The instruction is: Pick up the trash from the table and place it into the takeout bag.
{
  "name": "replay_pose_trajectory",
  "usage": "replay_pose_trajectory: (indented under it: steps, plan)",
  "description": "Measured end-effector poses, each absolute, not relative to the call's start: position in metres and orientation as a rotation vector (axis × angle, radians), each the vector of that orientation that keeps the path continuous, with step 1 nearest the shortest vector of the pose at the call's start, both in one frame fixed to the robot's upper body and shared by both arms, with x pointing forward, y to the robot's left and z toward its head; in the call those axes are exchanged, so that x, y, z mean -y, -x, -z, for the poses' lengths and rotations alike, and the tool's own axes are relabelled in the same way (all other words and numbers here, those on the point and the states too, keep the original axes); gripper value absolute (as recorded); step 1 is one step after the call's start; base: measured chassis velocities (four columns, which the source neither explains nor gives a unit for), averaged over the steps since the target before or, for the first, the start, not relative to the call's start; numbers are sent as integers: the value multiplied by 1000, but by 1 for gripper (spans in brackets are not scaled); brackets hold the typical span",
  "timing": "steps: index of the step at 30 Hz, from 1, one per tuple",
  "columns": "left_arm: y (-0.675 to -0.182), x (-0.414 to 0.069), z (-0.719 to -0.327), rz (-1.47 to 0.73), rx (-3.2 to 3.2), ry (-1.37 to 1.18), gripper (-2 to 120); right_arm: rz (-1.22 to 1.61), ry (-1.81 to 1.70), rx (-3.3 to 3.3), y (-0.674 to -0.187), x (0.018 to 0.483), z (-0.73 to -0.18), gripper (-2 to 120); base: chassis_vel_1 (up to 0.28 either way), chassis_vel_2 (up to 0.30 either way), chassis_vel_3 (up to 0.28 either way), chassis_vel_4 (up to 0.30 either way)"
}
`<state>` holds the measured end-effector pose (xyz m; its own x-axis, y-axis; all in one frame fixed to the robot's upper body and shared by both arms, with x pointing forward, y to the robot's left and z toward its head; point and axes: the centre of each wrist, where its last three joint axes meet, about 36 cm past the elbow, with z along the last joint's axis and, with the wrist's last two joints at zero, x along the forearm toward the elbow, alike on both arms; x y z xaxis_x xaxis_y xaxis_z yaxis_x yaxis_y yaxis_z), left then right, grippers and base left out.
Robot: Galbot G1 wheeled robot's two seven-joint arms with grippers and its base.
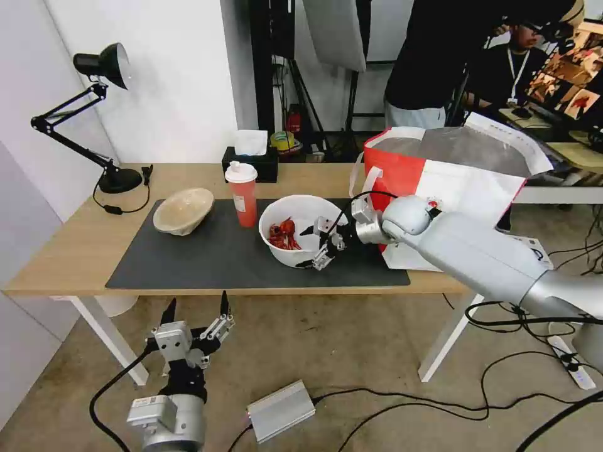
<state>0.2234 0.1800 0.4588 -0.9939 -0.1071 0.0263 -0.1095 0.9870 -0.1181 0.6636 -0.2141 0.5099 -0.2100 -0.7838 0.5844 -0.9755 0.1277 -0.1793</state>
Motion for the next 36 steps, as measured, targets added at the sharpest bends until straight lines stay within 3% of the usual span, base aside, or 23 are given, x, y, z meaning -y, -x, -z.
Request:
replay_pose_trajectory:
  steps: [4,12,13,17,19,23,36]
  plan:
    - [-225,-180,-457,-179,3111,-171,100,-754,-1713,2066,-663,212,-513,71,0,0,0,0]
    - [-225,-178,-456,-178,3110,-168,100,-753,-1721,2066,-663,209,-515,48,0,0,0,0]
    - [-225,-178,-456,-178,3110,-167,100,-752,-1723,2065,-663,208,-515,39,0,0,0,0]
    - [-225,-176,-455,-177,3110,-165,100,-751,-1721,2069,-663,207,-516,25,0,0,0,0]
    - [-225,-176,-455,-178,3109,-165,100,-750,-1721,2070,-663,207,-517,24,0,0,0,0]
    - [-225,-173,-453,-183,3111,-161,100,-750,-1722,2077,-662,207,-519,2,0,0,0,0]
    - [-225,-171,-452,-189,3117,-163,100,-740,-1720,2085,-661,206,-520,0,0,0,0,0]
